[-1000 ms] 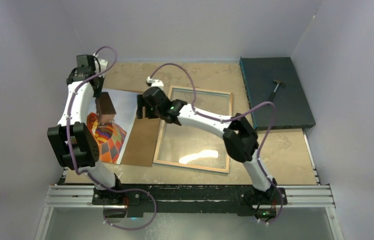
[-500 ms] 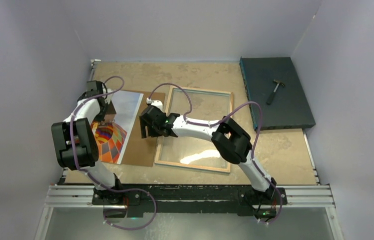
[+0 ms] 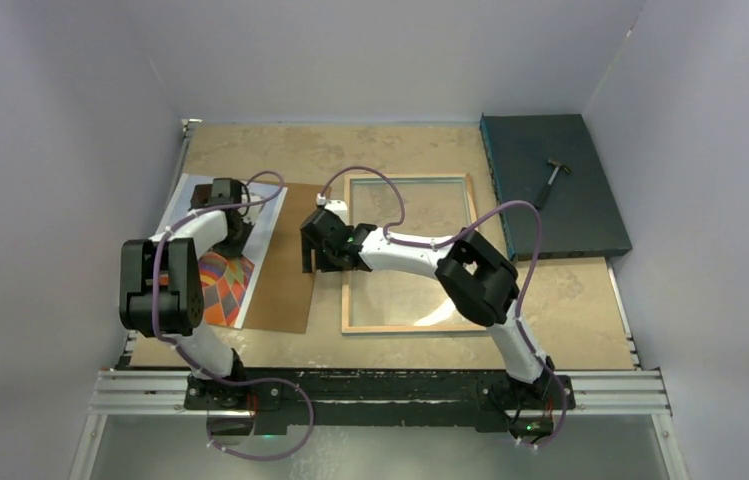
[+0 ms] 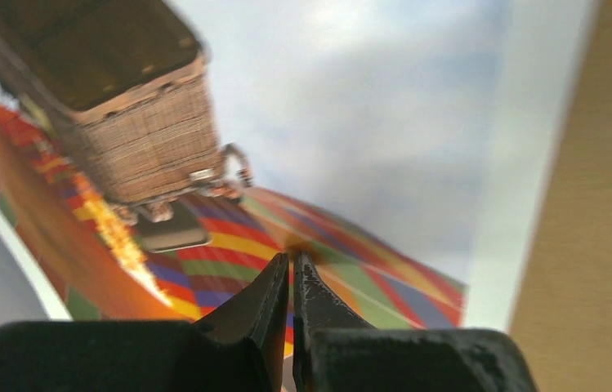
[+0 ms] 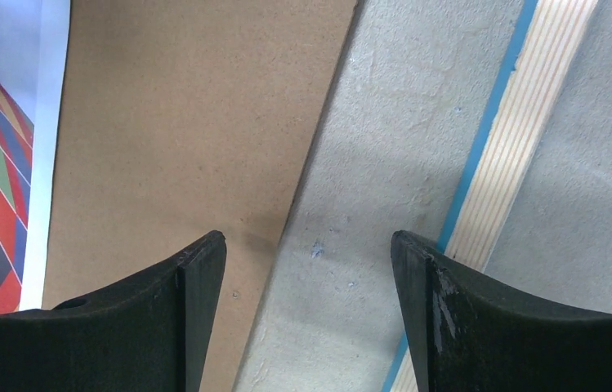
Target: Put the photo into the frame
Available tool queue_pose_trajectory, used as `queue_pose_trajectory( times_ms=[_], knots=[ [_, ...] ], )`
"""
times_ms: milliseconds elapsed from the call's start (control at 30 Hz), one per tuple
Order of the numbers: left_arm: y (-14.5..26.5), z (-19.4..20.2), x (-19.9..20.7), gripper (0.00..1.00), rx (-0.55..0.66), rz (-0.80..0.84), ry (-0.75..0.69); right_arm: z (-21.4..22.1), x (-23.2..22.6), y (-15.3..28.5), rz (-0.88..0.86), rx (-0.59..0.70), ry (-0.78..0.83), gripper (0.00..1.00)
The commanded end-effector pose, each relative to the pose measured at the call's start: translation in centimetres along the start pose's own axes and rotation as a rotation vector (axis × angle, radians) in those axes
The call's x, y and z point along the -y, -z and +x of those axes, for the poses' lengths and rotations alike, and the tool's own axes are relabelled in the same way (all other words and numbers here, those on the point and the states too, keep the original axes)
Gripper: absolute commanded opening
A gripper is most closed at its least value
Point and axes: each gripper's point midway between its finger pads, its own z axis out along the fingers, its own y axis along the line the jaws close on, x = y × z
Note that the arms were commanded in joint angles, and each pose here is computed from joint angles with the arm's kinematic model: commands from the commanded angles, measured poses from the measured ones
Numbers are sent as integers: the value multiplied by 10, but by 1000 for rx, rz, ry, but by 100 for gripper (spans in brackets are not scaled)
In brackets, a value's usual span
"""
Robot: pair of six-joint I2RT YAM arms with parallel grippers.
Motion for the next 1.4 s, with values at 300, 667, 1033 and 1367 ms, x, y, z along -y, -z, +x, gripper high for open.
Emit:
queue_pose_trajectory(
  times_ms=[300, 667, 1033, 1367],
  knots=[
    [77, -70, -48, 8, 213, -103, 46, -32, -23, 23, -80, 76, -25, 76],
    [24, -34, -101, 43, 88, -405, 35, -14, -33, 16, -170, 32, -57, 77],
    [-15, -7, -65, 25, 6, -310, 73, -14, -33, 12, -231, 7, -117, 77],
    [-26, 13, 15, 14, -34, -59, 64, -2, -27, -1, -235, -42, -130, 77]
  ],
)
